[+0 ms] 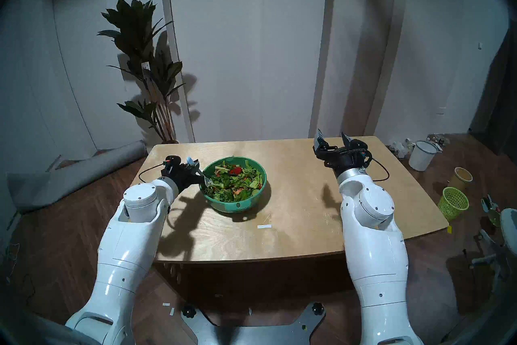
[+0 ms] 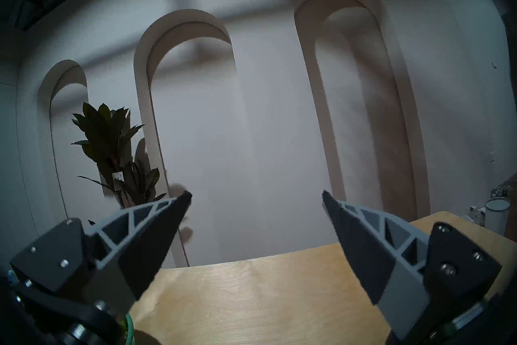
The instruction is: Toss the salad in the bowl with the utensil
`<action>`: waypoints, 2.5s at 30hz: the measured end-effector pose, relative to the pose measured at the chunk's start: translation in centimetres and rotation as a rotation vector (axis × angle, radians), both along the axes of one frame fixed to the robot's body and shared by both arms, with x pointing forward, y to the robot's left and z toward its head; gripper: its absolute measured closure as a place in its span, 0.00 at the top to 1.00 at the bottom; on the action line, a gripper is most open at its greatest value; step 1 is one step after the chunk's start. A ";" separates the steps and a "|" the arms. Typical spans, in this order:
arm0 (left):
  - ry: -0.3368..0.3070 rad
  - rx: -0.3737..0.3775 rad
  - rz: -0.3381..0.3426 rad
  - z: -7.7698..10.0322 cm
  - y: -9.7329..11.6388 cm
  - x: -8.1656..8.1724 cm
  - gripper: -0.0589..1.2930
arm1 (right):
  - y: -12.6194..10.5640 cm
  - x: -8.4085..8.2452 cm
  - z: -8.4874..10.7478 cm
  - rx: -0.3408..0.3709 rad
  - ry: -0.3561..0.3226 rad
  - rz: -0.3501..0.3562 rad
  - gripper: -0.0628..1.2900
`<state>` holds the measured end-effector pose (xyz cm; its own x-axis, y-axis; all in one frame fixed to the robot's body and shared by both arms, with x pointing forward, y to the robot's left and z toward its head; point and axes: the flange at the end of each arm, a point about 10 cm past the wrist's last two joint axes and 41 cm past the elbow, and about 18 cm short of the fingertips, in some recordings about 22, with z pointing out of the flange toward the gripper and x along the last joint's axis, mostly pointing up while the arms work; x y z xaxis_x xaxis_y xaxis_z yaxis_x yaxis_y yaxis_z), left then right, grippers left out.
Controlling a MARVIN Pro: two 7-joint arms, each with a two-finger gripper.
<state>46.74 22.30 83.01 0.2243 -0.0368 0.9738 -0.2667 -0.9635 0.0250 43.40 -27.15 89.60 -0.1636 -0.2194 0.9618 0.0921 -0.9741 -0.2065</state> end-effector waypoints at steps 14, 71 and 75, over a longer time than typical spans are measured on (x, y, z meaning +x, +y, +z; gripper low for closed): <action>-0.002 -0.002 -0.001 0.0 -0.2 0.3 0.03 | 0.1 0.3 -0.1 0.003 0.005 0.001 0.95; -0.023 0.009 0.026 1.1 -0.8 -0.4 0.77 | -0.9 1.0 -0.4 0.019 0.011 0.004 0.95; -0.028 0.010 0.030 1.1 -0.7 -0.5 0.78 | -0.9 0.9 -0.4 0.020 0.012 0.004 0.95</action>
<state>46.27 21.61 84.10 0.1979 -0.0401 0.9794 -0.2382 -0.9712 0.0084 44.34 -28.00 89.18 -0.1514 -0.2389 0.9592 0.0933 -0.9695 -0.2268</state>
